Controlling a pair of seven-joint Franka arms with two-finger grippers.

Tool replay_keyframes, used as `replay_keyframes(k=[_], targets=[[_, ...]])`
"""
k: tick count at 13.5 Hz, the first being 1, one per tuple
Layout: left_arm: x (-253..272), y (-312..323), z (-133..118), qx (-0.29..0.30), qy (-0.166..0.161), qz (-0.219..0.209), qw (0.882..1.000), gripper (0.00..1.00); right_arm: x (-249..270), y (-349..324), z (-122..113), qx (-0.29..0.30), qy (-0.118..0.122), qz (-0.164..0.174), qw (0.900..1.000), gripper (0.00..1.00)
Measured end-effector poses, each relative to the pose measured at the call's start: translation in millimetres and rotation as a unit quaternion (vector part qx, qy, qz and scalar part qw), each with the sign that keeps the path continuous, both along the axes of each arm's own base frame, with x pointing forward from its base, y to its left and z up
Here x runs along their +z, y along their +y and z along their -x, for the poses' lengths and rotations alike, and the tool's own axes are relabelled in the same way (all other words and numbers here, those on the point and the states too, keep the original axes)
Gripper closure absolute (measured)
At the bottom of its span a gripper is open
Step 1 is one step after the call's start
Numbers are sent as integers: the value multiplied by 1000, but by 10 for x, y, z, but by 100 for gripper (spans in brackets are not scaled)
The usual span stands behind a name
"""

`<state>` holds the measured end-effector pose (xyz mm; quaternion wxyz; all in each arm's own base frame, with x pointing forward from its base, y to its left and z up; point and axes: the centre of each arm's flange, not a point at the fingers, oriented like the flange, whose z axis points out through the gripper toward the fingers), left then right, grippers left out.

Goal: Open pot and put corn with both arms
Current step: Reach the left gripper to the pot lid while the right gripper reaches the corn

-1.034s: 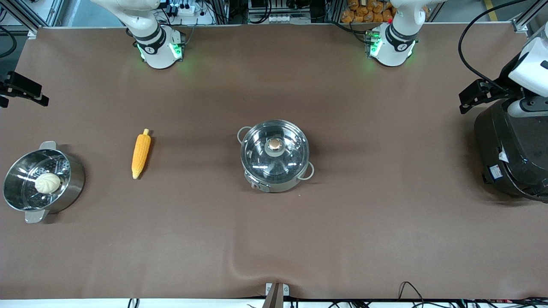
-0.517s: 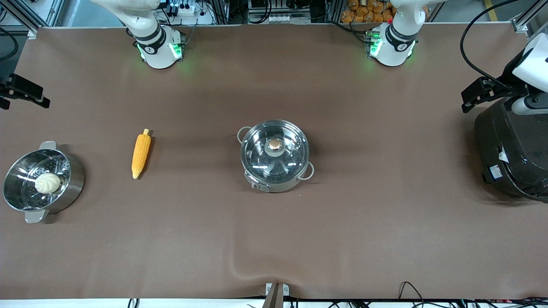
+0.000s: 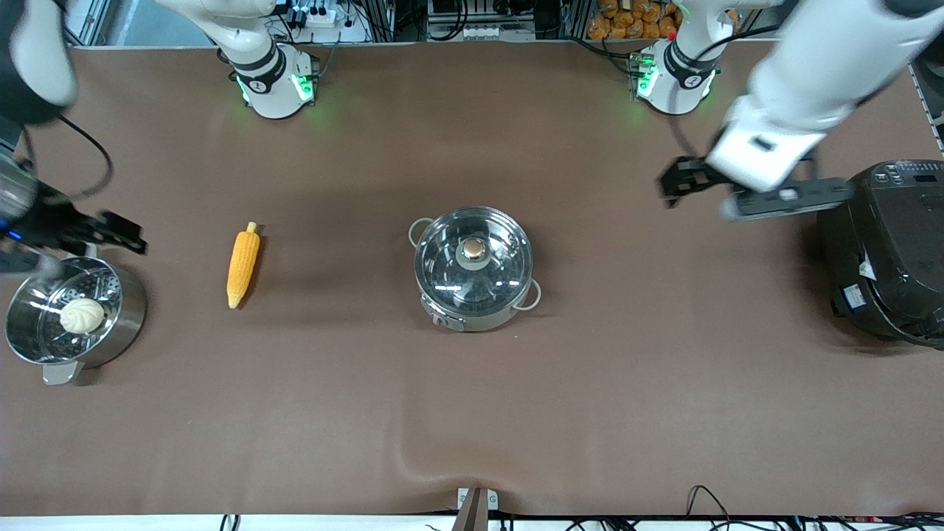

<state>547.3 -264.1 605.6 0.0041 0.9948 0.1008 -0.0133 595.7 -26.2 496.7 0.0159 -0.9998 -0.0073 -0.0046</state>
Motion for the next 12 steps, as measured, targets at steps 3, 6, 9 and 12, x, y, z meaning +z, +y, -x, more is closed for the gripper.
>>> replay_keyframes(k=[3,6,9,12], targets=[[-403,-801,27,55,18,12,998,0,-859,-31,140,-5,8,1,1000,0],[-859,-1438,147,85,29,13,996,0,-1479,-54,345,-9,15,2,1000,0],[-1233,-1851,240,102,23,5,994,0,-2115,-71,507,-13,23,1,1000,0],[-1569,-2211,362,94,2,-10,996,0,-2729,-52,634,-12,60,-4,998,0]])
